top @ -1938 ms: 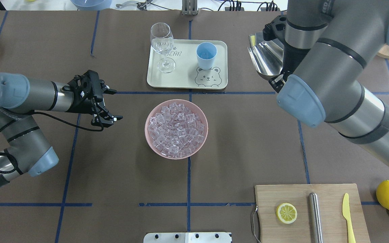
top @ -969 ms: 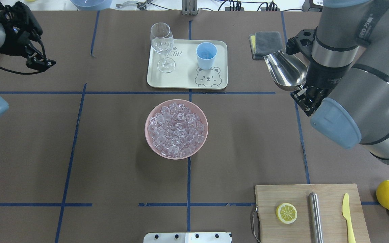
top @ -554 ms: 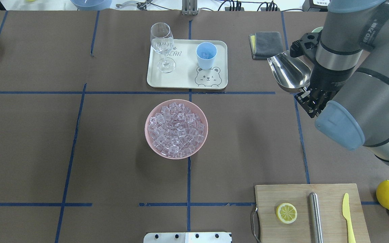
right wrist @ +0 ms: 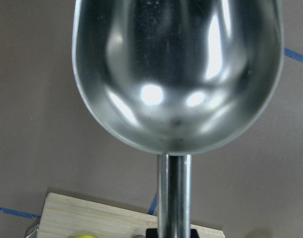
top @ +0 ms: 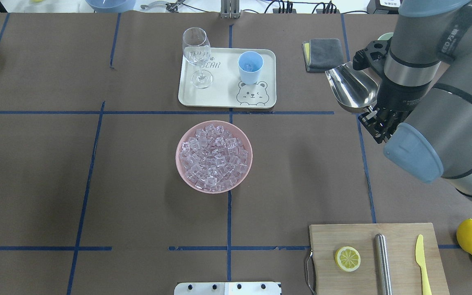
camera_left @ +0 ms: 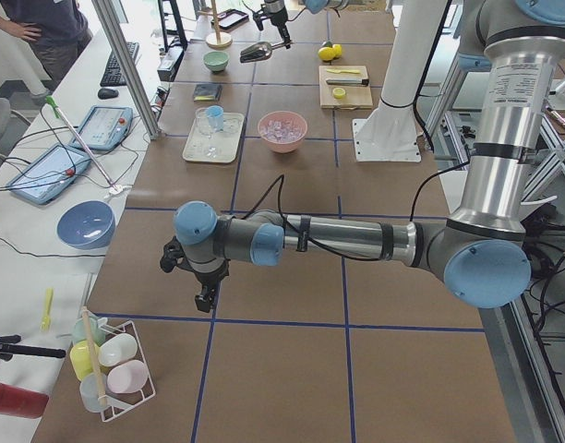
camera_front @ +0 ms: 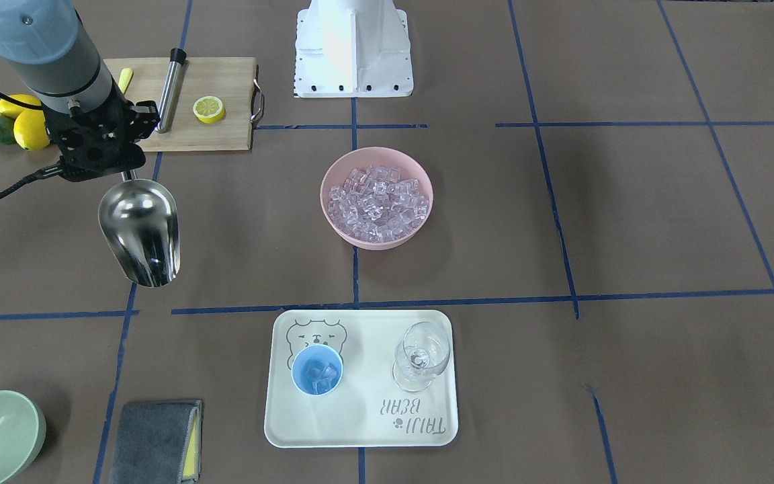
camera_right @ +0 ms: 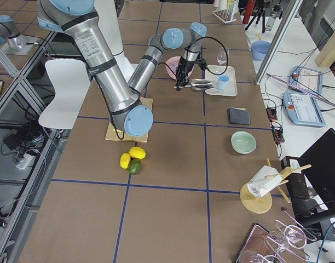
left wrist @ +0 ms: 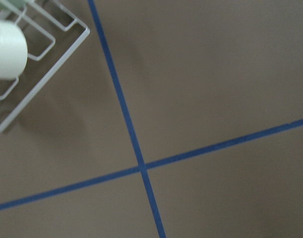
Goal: Put ice in cup with scoop
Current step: 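Carry the metal scoop with the right gripper toward the table edge nearer the robot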
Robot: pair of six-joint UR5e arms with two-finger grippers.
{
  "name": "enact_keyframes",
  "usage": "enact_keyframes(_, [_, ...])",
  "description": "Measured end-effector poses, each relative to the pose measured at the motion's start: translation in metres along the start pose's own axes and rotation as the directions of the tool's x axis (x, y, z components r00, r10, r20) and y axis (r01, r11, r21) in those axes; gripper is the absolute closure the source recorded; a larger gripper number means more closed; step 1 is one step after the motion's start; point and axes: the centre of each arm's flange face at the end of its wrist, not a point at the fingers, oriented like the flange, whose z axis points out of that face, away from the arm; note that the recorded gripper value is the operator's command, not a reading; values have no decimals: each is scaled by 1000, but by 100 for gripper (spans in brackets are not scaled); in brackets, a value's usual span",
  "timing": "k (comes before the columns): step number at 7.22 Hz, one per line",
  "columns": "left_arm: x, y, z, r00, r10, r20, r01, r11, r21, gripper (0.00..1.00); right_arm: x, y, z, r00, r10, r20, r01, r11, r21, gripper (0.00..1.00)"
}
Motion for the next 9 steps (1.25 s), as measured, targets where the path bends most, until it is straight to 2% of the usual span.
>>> enact_keyframes(1, [-15,21,-1,999,-43,-14,43,999,-5,0,7,1,10,1000,5,22,-6,1000,9,100])
enact_keyframes(3, [-22,68,2,997,-78,-19,78,997,-17,0,28,6,38,996,64,66,-68,995,67,100])
enact_keyframes(4, [-18,76,-1,996,-89,-19,88,996,-25,0,40,11,53,993,83,81,-90,992,88,100])
enact_keyframes(7, [-11,72,-9,994,-112,-21,111,993,-44,0,72,35,97,980,146,132,-164,977,139,100])
enact_keyframes(9, [-9,70,-11,994,-109,-23,108,993,-41,0,74,50,128,963,208,168,-231,965,127,100])
